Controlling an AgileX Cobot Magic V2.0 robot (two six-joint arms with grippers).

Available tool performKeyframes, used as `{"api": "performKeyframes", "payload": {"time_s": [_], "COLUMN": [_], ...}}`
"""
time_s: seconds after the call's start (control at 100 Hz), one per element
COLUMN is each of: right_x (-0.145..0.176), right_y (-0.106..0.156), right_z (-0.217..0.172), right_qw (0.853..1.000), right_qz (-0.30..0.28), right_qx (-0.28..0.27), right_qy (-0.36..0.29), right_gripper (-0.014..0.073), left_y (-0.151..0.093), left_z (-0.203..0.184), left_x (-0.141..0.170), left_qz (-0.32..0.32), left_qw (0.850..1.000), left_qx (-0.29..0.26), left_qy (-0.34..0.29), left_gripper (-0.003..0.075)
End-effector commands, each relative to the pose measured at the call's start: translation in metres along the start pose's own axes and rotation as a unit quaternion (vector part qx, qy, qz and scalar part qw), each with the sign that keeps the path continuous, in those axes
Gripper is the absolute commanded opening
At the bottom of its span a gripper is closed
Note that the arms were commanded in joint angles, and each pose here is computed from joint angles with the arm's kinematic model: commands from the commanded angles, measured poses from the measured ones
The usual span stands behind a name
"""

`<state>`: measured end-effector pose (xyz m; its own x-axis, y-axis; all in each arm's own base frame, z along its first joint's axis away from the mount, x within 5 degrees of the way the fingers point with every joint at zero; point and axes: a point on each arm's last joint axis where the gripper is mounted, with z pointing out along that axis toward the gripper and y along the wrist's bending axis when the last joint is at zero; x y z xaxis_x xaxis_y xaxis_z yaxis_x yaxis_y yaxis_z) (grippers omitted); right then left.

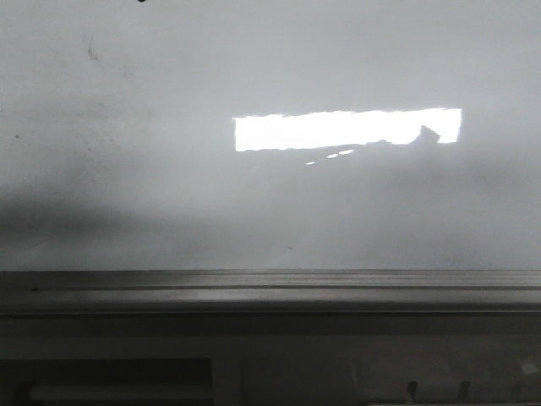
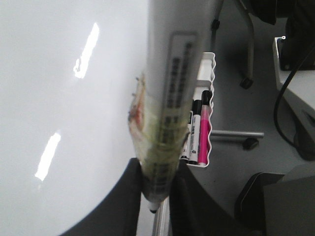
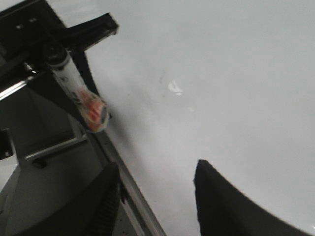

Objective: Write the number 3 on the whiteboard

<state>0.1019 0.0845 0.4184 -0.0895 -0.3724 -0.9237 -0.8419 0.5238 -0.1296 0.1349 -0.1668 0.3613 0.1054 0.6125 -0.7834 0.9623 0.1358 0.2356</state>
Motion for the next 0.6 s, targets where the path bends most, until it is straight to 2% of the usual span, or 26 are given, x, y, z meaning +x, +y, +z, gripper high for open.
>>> {"api": "performKeyframes", "payload": {"time_s": [0.0,0.16,0.35,0.59], "right_x": [-0.018,-0.023,-0.032,-0.031], "right_y": [0.002,0.013,0.011,0.021], "right_z": [0.006,0.029,0.056,0.08], "right_qw": [0.999,0.995,0.994,0.992], "right_qz": [-0.017,-0.046,-0.045,-0.056], "right_qx": [-0.034,-0.085,-0.063,-0.096], "right_qy": [-0.034,-0.036,-0.073,-0.06], "right_gripper": [0.0314,0.0318,0.0318,0.0332], "left_y": [0.002,0.002,0.001,0.001], "left_z": [-0.009,-0.009,-0.009,-0.009], "left_x": [-0.013,-0.013,-0.013,-0.013], "left_qz": [0.017,0.017,0.017,0.017], "left_qw": [0.999,0.999,0.999,0.999], "left_qx": [-0.02,-0.02,-0.019,-0.018], "left_qy": [-0.027,-0.027,-0.027,-0.026], "left_gripper": [-0.0021,-0.0021,-0.0021,-0.0021]}}
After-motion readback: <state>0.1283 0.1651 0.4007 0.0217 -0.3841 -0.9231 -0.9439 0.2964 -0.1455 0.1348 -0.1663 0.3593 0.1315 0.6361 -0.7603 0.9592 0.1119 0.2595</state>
